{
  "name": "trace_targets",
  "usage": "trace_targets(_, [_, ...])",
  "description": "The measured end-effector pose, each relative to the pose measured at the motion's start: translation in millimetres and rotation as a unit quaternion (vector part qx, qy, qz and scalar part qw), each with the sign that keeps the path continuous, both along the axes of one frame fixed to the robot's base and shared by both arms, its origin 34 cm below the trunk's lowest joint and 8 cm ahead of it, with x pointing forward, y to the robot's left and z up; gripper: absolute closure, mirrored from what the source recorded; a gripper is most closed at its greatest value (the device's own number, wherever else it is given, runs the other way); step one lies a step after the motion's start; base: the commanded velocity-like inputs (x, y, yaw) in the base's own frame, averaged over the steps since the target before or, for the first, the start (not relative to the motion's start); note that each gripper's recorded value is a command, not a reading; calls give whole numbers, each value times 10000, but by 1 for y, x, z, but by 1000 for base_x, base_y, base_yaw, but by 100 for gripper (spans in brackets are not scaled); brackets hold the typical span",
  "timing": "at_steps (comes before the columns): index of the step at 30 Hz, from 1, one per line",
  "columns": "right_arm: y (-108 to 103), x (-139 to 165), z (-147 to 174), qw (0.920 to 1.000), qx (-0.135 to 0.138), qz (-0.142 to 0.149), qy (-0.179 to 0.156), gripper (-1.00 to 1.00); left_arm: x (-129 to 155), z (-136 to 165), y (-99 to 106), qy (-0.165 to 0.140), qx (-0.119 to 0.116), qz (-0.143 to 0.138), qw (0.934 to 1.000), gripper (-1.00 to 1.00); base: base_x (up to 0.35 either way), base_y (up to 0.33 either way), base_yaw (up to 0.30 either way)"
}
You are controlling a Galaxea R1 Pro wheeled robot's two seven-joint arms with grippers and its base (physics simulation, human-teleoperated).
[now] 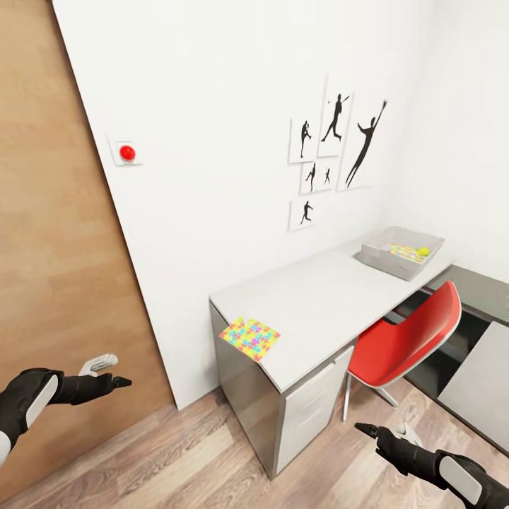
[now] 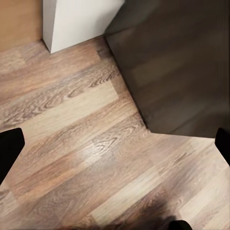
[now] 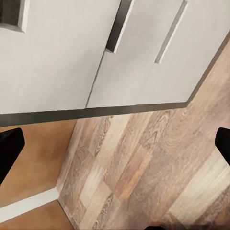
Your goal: Put all the toys in the child's room - the three board games (two on the bed and one on the table), the two jigsaw puzzles on the table, and the tennis ball on the table - inside the toy box on the table in the child's room.
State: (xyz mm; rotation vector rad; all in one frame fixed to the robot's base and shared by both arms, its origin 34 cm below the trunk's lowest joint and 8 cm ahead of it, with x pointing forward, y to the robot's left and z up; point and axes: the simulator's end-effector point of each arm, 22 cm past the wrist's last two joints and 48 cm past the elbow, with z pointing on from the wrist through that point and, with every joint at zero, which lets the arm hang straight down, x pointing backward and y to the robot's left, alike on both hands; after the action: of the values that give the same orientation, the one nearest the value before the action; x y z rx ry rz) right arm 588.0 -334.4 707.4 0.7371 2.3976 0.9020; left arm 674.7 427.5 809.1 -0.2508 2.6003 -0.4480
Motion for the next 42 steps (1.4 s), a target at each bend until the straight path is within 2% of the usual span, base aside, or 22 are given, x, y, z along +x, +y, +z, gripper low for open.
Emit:
trace_targets(25, [0, 7, 15, 9999, 5, -9, -171, -100, 3, 18, 0, -164, -3, -2, 9999, -100, -14, 75, -50])
trace_targets(42, [0, 7, 15, 9999, 5, -6, -170, -100, 4, 18, -1, -169, -12, 2, 9999, -100, -10, 1, -253])
